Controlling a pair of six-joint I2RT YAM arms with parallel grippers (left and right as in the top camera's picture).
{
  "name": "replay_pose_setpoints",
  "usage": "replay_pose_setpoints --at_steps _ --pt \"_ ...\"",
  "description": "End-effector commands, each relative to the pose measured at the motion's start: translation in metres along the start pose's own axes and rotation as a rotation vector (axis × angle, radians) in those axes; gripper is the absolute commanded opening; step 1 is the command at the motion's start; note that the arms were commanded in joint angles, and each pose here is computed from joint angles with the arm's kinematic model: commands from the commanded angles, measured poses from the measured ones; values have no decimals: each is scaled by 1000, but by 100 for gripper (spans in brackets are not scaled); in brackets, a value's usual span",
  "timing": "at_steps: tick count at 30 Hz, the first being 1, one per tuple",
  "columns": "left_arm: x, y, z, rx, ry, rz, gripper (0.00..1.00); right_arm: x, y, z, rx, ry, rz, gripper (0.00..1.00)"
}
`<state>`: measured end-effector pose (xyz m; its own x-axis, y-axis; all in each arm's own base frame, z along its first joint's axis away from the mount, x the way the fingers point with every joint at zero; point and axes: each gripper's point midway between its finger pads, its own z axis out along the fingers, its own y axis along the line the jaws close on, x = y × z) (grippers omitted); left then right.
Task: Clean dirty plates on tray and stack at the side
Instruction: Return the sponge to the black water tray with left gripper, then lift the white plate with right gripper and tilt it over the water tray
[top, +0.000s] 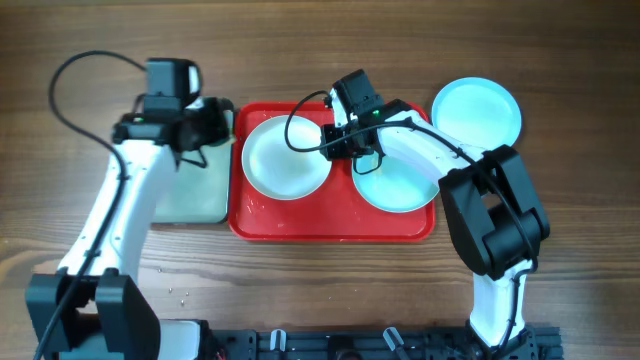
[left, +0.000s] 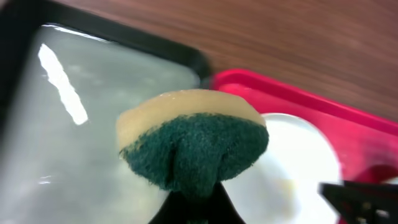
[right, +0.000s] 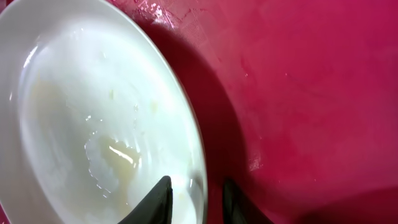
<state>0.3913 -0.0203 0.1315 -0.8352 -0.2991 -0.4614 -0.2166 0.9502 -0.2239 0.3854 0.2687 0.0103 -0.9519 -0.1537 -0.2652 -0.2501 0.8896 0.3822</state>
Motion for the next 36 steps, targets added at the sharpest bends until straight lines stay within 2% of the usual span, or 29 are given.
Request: replay_pose_setpoints --at_steps 1,5,8,11,14,18,22,27,31,36 --pt "-12 32 -9 -14 -13 105 4 14 -3 13 -4 52 35 27" --pt "-14 64 -7 -55 -11 36 4 18 -5 19 5 66 61 27" --pt "0 76 9 -72 44 13 4 19 -5 20 5 67 62 26" --pt "22 82 26 -79 115 25 4 19 -5 20 5 67 63 13" --pt "32 86 35 -84 154 20 4 14 -5 18 4 50 64 4" --pt "44 89 40 -89 185 9 4 -8 -4 0 43 -19 80 4" --pt "59 96 44 -116 214 1 4 -41 -3 -43 148 -118 57 4" --pt "57 107 44 -183 193 -54 4 -78 4 -87 277 -233 0 4" --pt "51 126 40 -306 153 -128 4 -96 24 -102 330 -327 -57 4" --pt "50 132 40 -339 136 -154 4 -113 66 -107 354 -484 -126 4"
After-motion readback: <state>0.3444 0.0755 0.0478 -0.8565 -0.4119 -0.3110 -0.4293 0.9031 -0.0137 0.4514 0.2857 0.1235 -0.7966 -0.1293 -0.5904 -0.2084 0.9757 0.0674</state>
